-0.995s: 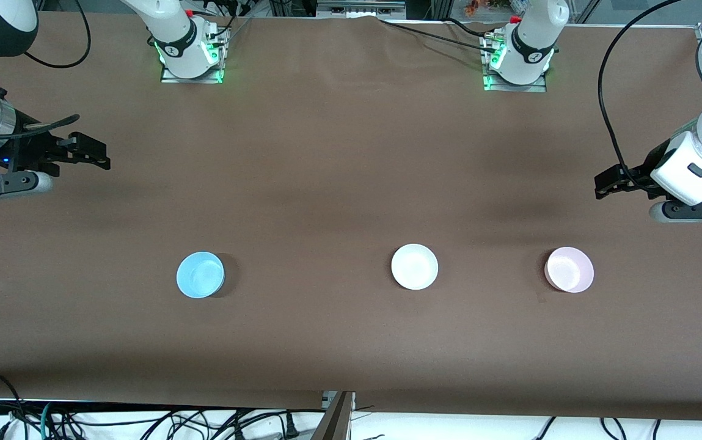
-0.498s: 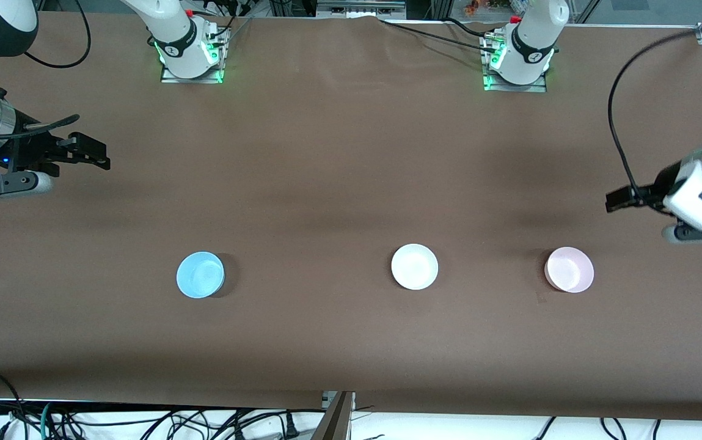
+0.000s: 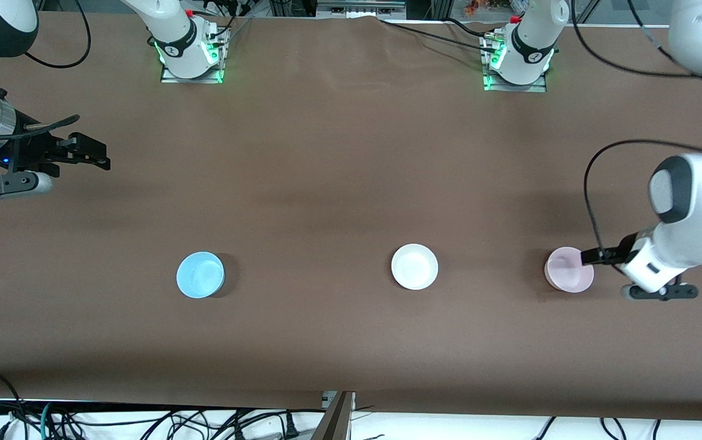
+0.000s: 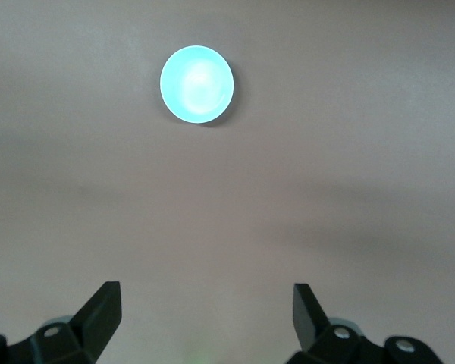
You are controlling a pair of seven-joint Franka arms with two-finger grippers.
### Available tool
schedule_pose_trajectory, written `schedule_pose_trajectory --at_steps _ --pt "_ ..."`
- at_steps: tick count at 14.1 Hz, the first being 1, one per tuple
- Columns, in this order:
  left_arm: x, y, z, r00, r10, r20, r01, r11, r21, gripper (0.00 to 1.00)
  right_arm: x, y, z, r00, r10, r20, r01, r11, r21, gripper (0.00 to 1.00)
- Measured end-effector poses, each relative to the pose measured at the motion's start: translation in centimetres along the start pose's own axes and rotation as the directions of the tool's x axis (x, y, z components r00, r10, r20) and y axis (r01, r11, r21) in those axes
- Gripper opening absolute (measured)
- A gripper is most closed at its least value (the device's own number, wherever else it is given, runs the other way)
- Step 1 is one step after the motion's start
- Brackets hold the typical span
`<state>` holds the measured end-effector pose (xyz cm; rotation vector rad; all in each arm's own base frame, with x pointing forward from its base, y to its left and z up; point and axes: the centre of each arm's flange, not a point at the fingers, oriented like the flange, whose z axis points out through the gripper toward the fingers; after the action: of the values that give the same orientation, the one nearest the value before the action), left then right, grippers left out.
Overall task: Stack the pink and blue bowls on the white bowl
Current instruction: 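Lower the left gripper and grasp the pink bowl rim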
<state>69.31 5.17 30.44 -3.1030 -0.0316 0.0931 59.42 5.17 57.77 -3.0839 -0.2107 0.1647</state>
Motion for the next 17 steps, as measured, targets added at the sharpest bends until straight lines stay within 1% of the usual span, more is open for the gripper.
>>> schedule_pose_trajectory --at_steps 2,4,7,12,15,17 --pt "0.7 0.1 4.1 1.0 0.023 -0.004 -0.023 1.0 0.018 1.0 0.1 0.0 0.0 1.0 0.0 -0.005 0.0 1.0 0.0 1.0" --pt "0.8 0.1 6.4 0.999 0.046 0.011 -0.046 0.999 0.027 1.0 0.1 -0.1 -0.1 1.0 -0.002 -0.008 0.002 1.0 0.0 1.0" --pt "0.9 -0.4 7.1 0.995 0.096 0.016 -0.097 0.994 0.04 1.0 0.2 -0.8 -0.3 1.0 -0.014 -0.016 0.014 1.0 -0.001 1.0" --pt "0.7 -3.5 7.2 0.984 0.178 0.016 -0.178 0.983 0.036 1.0 0.2 -0.8 -0.4 1.0 -0.015 -0.018 0.015 1.0 -0.001 1.0" --pt "0.8 -4.7 7.7 0.982 0.186 0.002 -0.186 0.982 0.036 1.0 0.2 -0.7 -0.3 1.0 -0.013 -0.017 0.013 1.0 -0.001 1.0" --pt "0.6 -5.2 8.6 0.983 0.184 0.009 -0.185 0.982 0.032 1.0 0.2 -0.7 -0.3 1.0 -0.013 -0.016 0.013 1.0 -0.001 1.0"
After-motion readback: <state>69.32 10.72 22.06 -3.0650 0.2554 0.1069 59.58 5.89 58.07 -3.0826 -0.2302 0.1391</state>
